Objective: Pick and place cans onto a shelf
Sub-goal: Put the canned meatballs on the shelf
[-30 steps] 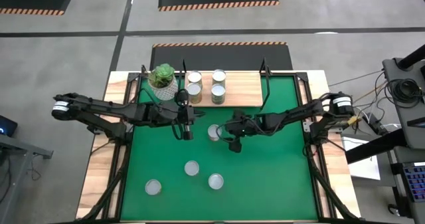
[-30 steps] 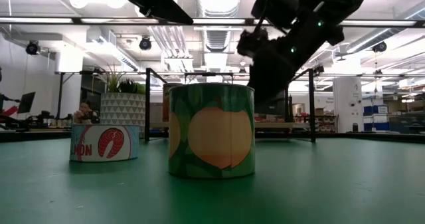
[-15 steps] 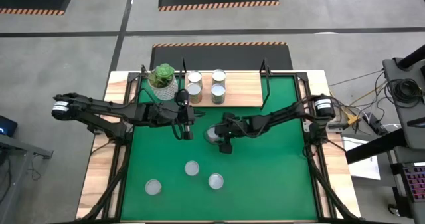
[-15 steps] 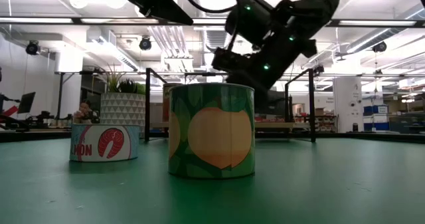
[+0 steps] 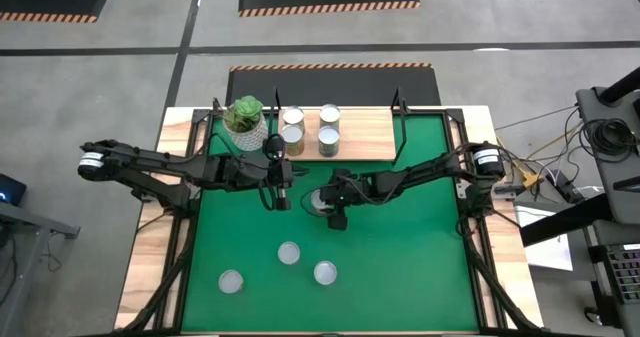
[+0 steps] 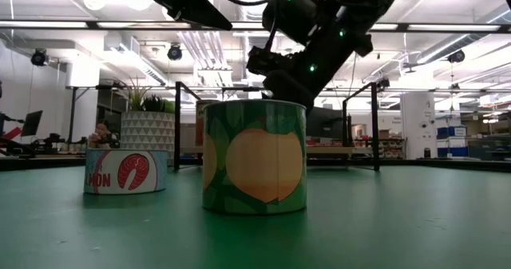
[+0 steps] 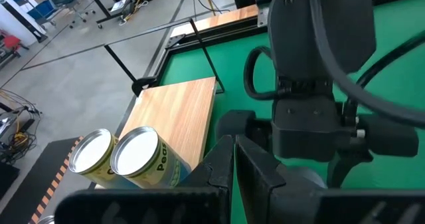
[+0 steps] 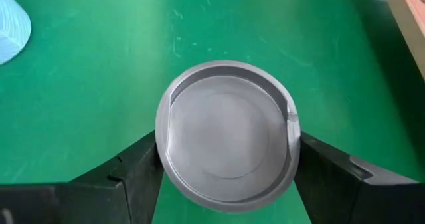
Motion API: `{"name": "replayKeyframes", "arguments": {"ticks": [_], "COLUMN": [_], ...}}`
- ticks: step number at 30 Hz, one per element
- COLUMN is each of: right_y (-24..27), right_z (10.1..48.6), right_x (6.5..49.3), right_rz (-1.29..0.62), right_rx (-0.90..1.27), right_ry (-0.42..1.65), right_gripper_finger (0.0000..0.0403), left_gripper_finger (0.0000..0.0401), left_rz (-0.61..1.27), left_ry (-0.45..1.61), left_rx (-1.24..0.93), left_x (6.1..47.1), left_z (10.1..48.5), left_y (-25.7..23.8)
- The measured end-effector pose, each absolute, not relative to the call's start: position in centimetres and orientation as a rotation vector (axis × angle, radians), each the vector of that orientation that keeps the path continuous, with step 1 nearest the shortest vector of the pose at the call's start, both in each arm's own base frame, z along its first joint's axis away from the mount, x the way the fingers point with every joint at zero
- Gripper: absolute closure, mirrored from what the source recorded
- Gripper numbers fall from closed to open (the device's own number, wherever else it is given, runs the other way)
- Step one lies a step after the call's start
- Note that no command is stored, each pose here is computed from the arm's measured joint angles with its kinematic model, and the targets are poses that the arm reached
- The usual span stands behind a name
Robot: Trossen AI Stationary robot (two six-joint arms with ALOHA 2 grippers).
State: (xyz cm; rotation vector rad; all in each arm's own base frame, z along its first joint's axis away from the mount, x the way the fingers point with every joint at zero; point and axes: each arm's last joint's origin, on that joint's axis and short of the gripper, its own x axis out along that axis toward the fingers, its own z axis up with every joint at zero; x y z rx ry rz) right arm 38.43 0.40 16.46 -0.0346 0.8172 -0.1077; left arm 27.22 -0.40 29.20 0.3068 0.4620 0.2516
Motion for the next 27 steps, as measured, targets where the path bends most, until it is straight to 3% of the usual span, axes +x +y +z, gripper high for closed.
{"name": "replayKeyframes", "arguments": {"ticks": [7, 16, 21, 27], "right_y": [0.3, -3.0, -6.0, -7.9], "right_z": [19.5, 23.0, 22.9, 21.1], "right_x": [36.3, 31.5, 30.4, 30.7], "right_rz": [-0.139, -0.534, -0.708, -0.783], "right_rx": [-0.046, 0.05, 0.182, 0.238], "right_ry": [0.884, 0.823, 0.781, 0.809], "right_gripper_finger": [0.0101, 0.011, 0.0104, 0.0101], "left_gripper_finger": [0.0401, 0.0401, 0.0401, 0.0401], "left_rz": [0.252, 0.252, 0.253, 0.253], "left_ry": [0.462, 0.461, 0.455, 0.455], "left_rx": [0.307, 0.307, 0.305, 0.305], "left_x": [27.2, 27.2, 27.2, 27.2], "left_z": [29.2, 29.2, 29.3, 29.3], "left_y": [-0.4, -0.4, -0.4, -0.4]}}
